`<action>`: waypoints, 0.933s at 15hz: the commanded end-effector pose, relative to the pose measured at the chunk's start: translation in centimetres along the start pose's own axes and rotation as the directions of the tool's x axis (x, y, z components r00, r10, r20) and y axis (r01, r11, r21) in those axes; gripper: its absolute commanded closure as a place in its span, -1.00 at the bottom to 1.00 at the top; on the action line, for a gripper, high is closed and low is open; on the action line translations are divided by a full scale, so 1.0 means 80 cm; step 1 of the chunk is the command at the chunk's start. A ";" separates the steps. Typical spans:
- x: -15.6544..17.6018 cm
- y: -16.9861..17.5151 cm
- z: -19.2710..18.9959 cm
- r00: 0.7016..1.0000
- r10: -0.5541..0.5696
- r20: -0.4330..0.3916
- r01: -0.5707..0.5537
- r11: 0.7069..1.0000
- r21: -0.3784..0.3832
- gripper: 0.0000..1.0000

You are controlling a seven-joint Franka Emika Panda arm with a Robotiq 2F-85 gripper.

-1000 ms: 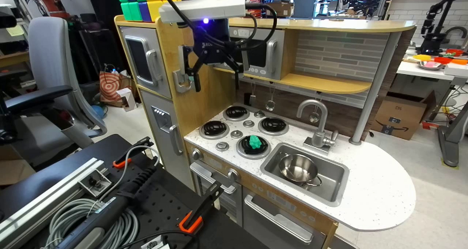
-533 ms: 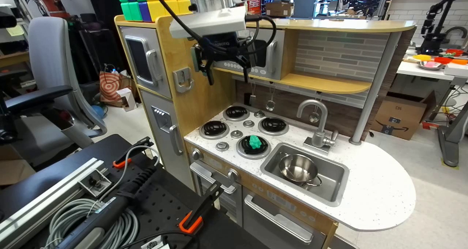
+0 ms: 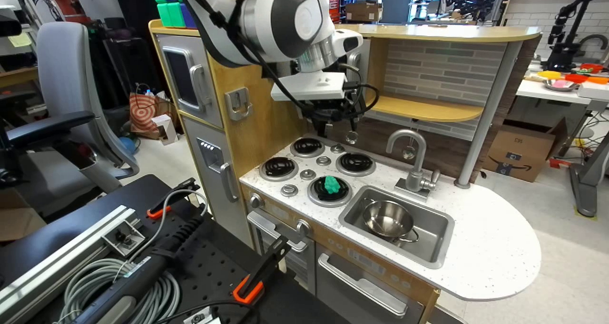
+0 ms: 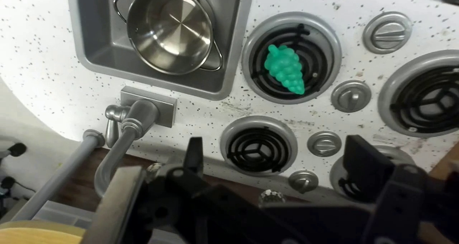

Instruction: Put the green grapes inside the pot in the sink

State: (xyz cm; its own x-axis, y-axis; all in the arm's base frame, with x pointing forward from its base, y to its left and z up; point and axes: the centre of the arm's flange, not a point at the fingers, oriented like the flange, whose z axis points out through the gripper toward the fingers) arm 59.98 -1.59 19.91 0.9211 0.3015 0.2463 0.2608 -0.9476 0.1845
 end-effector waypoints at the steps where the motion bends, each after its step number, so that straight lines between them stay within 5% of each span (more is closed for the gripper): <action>1: 0.052 -0.012 0.064 0.998 0.027 0.054 -0.024 0.998 -0.050 -1.00; 4: 0.050 -0.036 0.079 0.981 -0.046 0.188 0.059 0.996 -0.064 -1.00; 5: 0.029 -0.027 0.071 0.992 -0.015 0.123 0.019 0.999 -0.032 -1.00; 8: 0.035 -0.039 0.077 0.985 -0.035 0.167 0.041 0.998 -0.037 -1.00; 14: 0.026 -0.027 0.074 0.904 -0.396 0.161 0.387 0.918 0.084 -1.00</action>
State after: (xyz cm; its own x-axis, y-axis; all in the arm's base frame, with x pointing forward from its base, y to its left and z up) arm 62.90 1.27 13.49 0.8565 0.5158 0.0183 0.5001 -0.8382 0.2177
